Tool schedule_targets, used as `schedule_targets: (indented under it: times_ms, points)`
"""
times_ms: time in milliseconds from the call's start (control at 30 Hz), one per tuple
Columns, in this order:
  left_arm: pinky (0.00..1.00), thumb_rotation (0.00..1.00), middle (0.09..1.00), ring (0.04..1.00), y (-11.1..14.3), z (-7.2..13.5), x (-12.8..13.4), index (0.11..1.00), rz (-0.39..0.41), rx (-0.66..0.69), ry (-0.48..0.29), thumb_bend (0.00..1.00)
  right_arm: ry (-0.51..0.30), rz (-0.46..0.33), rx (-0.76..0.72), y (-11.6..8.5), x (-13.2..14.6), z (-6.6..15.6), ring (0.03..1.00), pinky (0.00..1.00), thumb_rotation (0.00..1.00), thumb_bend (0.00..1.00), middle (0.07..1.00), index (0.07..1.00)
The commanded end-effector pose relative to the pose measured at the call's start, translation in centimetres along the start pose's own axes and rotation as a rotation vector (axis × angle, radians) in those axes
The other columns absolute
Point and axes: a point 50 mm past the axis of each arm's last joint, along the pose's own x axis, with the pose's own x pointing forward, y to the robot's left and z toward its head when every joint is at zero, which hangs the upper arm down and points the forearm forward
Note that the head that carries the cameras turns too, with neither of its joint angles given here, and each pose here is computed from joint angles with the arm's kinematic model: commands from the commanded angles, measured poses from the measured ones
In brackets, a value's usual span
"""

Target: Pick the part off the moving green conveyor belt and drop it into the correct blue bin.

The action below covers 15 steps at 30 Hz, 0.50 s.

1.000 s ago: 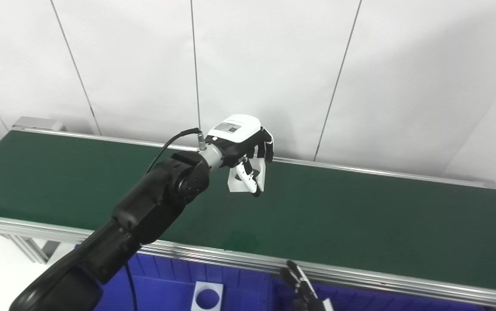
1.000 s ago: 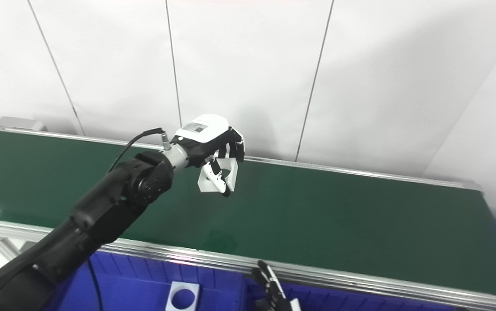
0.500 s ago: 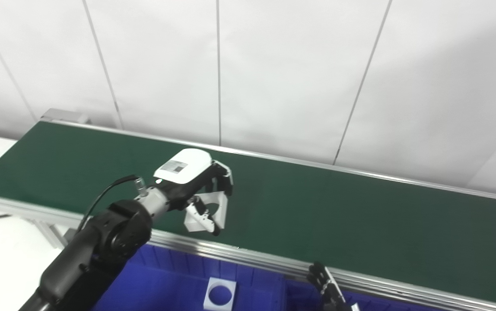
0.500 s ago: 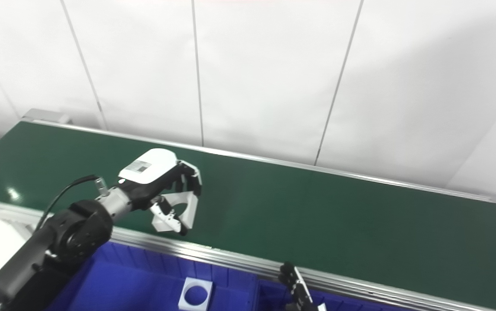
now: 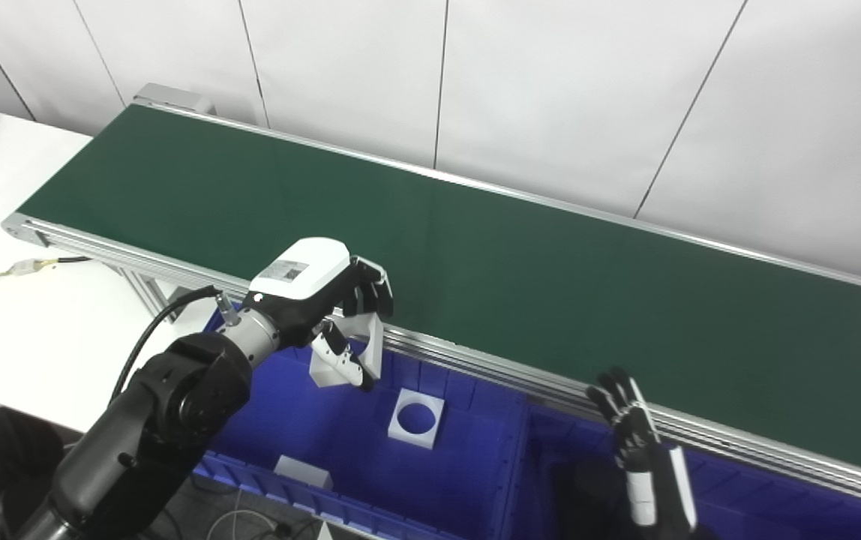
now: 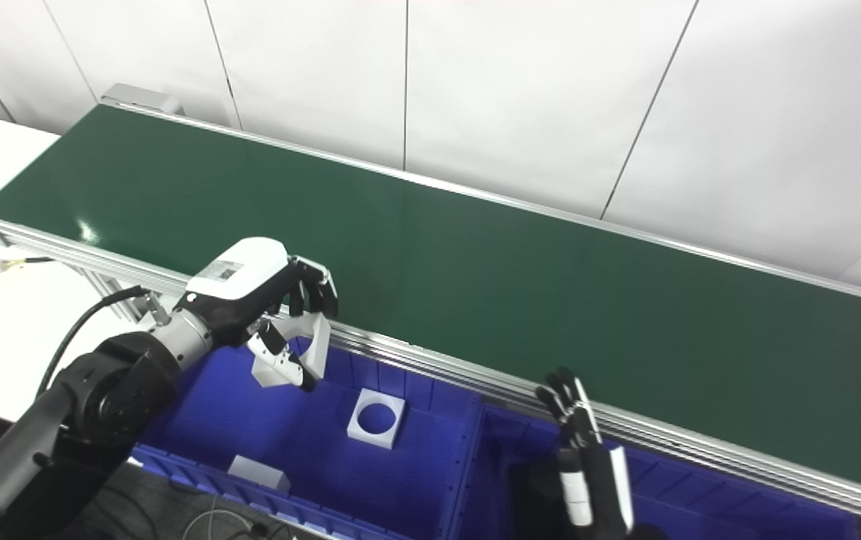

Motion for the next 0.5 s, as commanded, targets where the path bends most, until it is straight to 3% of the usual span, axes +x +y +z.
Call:
schedule_targets:
  times_ms: [0,367,467]
  points:
    - [0.32,0.0,0.482,0.377,0.6,0.4,-0.1,0.529,0.048,0.02,-0.007,0.5,-0.075,0.016,-0.008,-0.3,0.7,1.3,0.88,0.94,0.94,0.77,0.925,0.956]
    - [0.3,0.0,0.472,0.374,-1.5,0.3,0.3,0.527,0.05,0.076,0.037,0.5,-0.076,0.026,0.022,-2.4,0.3,1.1,0.894,0.95,0.92,0.74,0.938,0.968]
    - [0.34,0.0,0.489,0.399,-2.2,-0.3,0.5,0.514,0.039,0.097,0.045,0.5,-0.079,0.031,0.031,-2.4,0.3,1.1,0.893,0.95,0.91,0.75,0.937,0.965]
